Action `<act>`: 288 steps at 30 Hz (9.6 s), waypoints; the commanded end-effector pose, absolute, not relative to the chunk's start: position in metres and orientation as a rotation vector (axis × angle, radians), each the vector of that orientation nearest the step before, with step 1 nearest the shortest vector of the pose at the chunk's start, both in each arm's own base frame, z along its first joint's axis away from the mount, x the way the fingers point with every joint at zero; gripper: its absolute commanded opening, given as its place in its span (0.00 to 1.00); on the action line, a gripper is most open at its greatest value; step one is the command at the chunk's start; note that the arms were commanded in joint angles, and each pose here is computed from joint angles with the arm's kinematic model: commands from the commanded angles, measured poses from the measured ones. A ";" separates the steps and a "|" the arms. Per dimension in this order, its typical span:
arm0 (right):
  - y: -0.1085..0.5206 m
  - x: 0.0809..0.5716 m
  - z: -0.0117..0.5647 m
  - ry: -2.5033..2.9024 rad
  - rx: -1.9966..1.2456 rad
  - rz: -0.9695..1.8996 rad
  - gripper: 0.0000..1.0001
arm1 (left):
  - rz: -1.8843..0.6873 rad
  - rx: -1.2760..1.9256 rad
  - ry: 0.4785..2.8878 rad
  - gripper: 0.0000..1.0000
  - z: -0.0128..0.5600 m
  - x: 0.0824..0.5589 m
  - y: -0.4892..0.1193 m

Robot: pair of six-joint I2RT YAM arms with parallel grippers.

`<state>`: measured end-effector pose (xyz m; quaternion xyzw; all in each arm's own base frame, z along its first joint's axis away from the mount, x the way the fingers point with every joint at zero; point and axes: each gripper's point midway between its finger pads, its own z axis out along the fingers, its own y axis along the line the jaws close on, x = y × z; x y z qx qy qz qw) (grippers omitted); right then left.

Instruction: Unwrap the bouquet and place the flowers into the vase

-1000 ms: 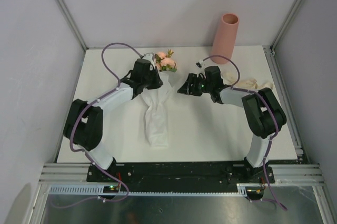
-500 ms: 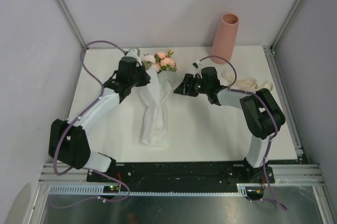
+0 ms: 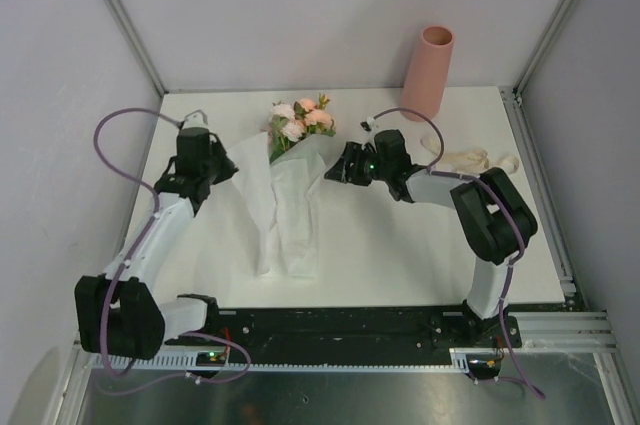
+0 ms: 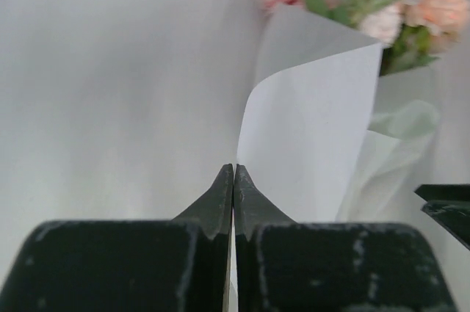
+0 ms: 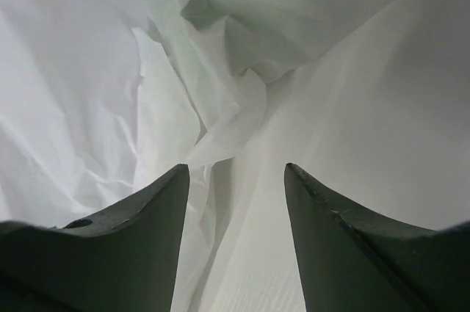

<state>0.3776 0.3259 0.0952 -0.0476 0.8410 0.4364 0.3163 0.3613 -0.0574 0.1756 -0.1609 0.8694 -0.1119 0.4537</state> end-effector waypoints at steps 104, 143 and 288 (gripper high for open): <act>0.193 0.326 0.223 1.942 -0.087 0.840 0.99 | -0.492 -0.044 2.314 0.83 0.163 0.349 -0.128; 0.193 0.309 0.242 1.892 -0.081 0.862 0.99 | -0.542 -0.033 2.286 0.04 0.160 0.338 -0.148; 0.168 0.315 0.243 1.803 0.029 0.819 0.01 | -0.968 -0.172 2.550 0.73 0.041 0.453 -0.101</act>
